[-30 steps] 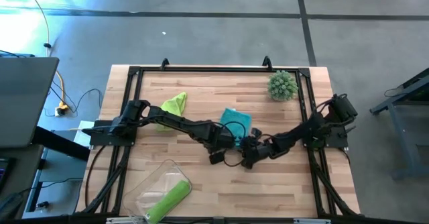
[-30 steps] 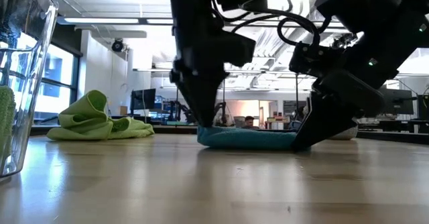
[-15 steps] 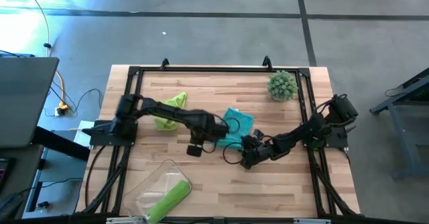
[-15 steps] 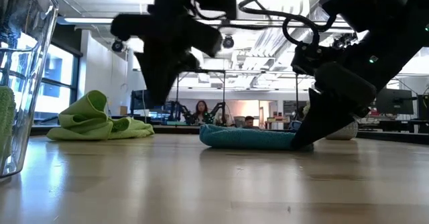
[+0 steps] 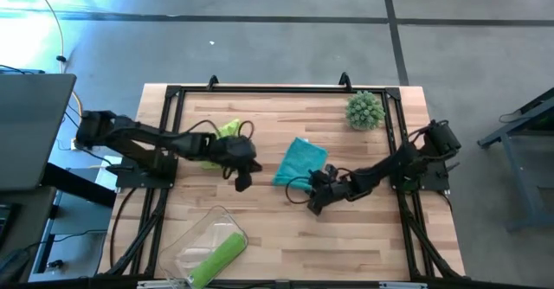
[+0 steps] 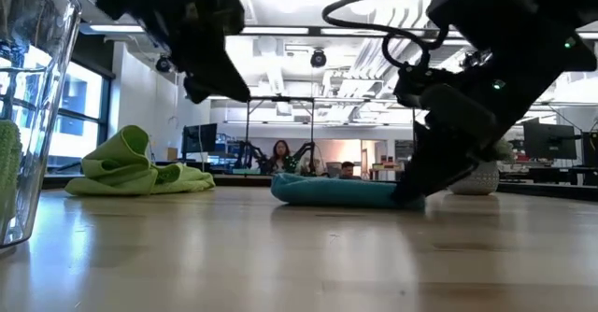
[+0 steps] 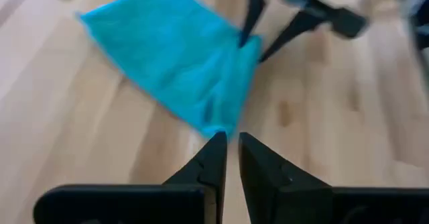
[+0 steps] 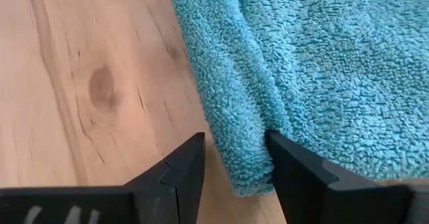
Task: Roll microfiber towels into tight, uniform cylinder then place into a basket
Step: Roll the blue microfiber cloth
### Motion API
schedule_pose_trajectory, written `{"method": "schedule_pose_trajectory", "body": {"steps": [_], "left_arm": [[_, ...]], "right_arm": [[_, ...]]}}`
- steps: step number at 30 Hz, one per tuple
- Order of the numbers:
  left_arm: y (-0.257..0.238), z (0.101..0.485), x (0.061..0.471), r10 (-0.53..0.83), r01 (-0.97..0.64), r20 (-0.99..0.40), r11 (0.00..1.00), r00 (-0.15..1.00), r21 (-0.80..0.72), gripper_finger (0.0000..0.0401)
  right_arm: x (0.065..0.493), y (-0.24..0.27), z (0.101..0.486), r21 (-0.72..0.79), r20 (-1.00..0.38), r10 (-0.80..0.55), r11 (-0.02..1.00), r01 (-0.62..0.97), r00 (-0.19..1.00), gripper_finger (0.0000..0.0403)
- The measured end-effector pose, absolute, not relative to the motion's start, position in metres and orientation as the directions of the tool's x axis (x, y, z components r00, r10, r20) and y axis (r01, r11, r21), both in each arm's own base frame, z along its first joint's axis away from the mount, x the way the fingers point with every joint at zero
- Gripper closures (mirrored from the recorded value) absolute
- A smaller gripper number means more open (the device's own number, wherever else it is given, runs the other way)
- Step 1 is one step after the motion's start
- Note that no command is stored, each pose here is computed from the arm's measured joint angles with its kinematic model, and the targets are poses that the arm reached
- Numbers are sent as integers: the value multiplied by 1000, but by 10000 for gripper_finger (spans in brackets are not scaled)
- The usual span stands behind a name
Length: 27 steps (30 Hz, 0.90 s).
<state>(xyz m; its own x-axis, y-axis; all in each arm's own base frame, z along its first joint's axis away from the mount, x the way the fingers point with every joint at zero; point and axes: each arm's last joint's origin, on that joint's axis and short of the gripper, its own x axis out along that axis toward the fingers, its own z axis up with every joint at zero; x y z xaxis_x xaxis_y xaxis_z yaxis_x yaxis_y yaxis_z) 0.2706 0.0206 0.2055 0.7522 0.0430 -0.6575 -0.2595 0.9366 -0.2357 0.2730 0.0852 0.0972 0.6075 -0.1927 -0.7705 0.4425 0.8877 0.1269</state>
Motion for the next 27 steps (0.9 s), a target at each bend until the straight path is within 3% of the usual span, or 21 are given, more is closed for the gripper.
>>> {"method": "schedule_pose_trajectory", "body": {"steps": [4,12,19,27], "left_arm": [[7,198,277,5,-156,-586,966,811,-207,344],[-11,160,298,-22,102,-679,992,734,79,269],[-2,131,315,169,-15,-669,973,724,229,258],[-3,113,325,152,36,-639,962,754,271,258]], "right_arm": [[278,79,99,174,-762,-164,880,442,626,251],[283,68,99,235,-769,-139,846,478,624,251],[283,67,100,249,-767,-133,840,482,628,251],[284,67,100,258,-766,-135,831,492,629,251]]}}
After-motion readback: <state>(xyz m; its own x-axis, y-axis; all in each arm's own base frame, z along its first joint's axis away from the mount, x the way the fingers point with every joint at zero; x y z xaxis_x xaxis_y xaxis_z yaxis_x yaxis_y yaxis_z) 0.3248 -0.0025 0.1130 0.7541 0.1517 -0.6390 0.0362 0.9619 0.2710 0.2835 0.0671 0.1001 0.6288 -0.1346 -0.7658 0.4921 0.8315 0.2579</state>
